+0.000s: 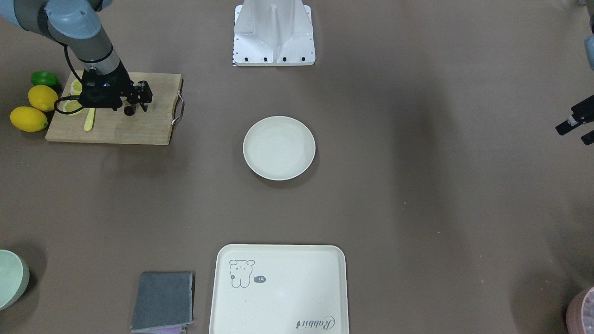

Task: Place red cherry on plate
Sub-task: 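Lower the right gripper and grasp the cherry pair by the stem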

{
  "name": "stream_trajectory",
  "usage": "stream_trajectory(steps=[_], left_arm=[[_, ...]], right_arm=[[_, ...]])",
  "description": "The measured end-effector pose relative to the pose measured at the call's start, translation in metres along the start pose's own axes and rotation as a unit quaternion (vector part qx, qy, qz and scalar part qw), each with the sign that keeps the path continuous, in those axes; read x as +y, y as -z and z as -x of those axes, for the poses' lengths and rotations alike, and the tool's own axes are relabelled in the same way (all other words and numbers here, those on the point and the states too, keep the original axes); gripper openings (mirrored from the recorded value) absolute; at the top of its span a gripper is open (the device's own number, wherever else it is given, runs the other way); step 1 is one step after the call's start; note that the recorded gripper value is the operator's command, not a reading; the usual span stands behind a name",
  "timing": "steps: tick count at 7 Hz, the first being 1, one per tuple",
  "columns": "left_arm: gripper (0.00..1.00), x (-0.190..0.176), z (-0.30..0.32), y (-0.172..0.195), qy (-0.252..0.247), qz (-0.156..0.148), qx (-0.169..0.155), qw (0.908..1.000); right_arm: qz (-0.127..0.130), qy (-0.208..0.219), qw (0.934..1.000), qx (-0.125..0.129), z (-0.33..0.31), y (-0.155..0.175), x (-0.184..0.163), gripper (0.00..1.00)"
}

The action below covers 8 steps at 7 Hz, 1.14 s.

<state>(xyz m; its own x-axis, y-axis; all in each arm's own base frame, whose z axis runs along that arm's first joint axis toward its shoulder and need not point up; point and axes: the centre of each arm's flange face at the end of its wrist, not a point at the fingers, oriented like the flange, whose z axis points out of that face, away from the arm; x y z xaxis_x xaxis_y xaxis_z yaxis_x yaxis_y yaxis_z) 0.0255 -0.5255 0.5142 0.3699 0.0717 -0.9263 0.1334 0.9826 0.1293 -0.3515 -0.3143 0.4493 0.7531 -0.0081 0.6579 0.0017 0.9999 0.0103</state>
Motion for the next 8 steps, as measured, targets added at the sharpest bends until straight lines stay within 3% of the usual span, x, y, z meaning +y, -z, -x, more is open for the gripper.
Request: stream_trajectory(steps=[1,3,4,5,8], left_arm=[[0.98,0.001,-0.001,0.000,-0.001,0.000,0.000,1.0000],[0.98,0.002,-0.004,0.003,-0.004,-0.002,0.001,1.0000],[0.98,0.002,-0.005,0.003,-0.004,-0.003,0.001,1.0000],[0.98,0.003,-0.005,0.004,-0.004,-0.003,0.001,1.0000],[0.98,0.019,-0.001,0.007,-0.001,-0.002,0.000,1.0000]], right_arm=[[-0.002,0.005,1.0000,-0.003,-0.009,-0.004,0.007,0.73],[-0.003,0.010,0.9999,-0.006,-0.019,-0.008,0.014,0.51],[-0.002,0.011,0.9999,-0.007,-0.019,-0.009,0.015,0.31],[-0.001,0.012,0.9999,-0.007,-0.018,-0.010,0.016,0.00],[-0.001,0.014,0.9999,-0.008,-0.017,-0.010,0.018,0.00]])
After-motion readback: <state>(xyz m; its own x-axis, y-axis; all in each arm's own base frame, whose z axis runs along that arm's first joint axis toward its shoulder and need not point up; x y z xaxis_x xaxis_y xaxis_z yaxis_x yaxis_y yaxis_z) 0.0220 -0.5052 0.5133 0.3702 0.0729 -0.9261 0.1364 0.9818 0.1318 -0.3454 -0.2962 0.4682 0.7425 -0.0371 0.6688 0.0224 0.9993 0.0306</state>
